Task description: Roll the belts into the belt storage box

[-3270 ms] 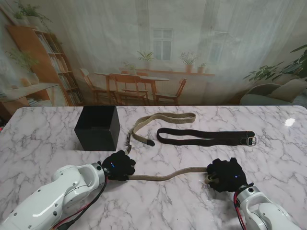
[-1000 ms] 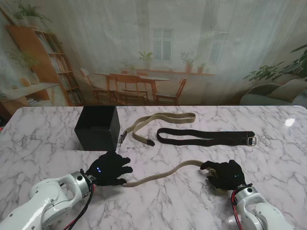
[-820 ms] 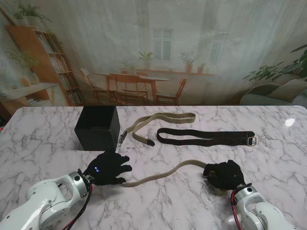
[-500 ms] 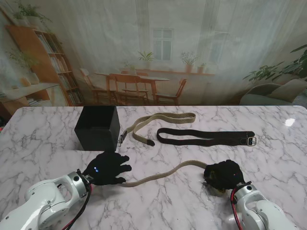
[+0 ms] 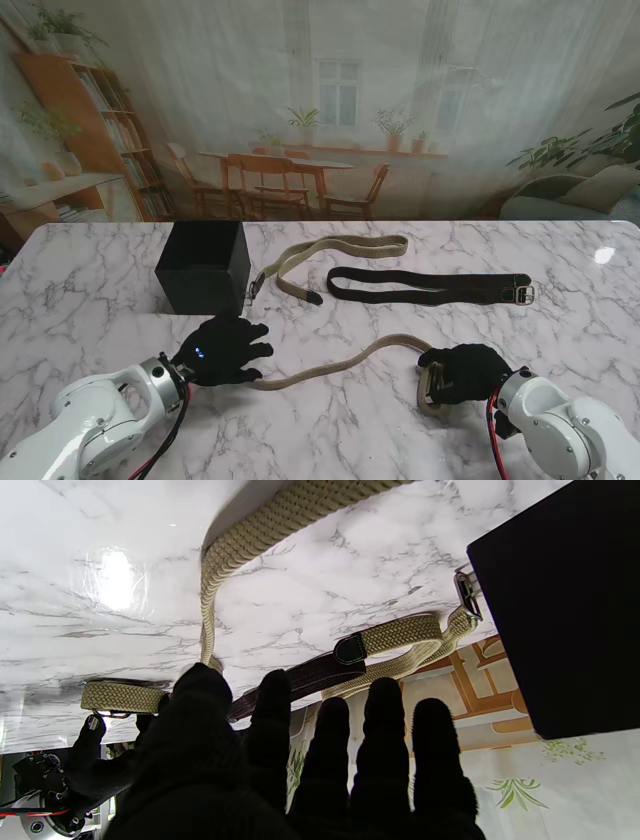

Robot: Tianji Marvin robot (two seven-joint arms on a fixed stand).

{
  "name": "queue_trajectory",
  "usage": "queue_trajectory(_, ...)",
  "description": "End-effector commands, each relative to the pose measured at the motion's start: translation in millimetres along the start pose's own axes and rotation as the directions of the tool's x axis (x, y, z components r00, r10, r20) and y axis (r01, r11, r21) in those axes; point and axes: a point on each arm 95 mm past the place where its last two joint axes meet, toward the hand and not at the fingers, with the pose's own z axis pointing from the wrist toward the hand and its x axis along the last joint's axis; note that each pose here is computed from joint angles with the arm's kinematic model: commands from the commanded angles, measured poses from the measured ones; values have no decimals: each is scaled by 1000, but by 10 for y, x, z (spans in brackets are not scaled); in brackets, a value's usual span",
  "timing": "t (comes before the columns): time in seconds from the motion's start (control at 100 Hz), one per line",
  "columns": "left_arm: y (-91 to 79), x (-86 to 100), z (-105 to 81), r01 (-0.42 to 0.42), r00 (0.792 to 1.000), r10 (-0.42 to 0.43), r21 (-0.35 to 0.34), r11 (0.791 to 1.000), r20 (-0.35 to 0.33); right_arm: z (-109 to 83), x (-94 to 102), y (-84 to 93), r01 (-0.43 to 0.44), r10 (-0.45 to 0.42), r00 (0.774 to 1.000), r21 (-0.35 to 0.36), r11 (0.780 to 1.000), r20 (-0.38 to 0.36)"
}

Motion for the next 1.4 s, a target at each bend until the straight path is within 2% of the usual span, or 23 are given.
queue_trajectory(0.0, 5, 17, -2, 5, 1000, -5, -13, 1000, -1, -23, -29, -152, 3, -4, 1000, 41, 999, 12)
queue_trajectory(0.15, -6, 2, -7, 4, 1000, -4, -15, 1000, 0, -49, -29, -127, 23, -24, 1000, 87, 996, 8)
queue_trajectory(0.4, -18, -24, 10, 11, 1000, -11, -13, 1000, 4, -52, -35, -95, 133, -136, 991, 103, 986, 18)
queue_trajectory(0.59, -22, -23, 8, 11, 1000, -11, -16, 1000, 6, -77, -25, -92, 111, -115, 993, 139, 984, 23)
queue_trajectory(0.72, -21, -20, 10, 12, 1000, -12, -17, 1000, 8, -91, -20, -96, 76, -81, 996, 124, 989, 31)
queue_trajectory(0.99, -20, -16, 16, 14, 1000, -14, -15, 1000, 10, -128, 19, -49, 87, -90, 996, 91, 992, 30)
queue_trajectory(1.16, -20, -22, 9, 12, 1000, -12, -13, 1000, 12, -151, 39, 2, 133, -136, 990, 73, 988, 42)
queue_trajectory(1.39, -15, -26, 2, 11, 1000, -11, -13, 1000, 14, -156, 74, 48, 180, -180, 982, -5, 984, 53)
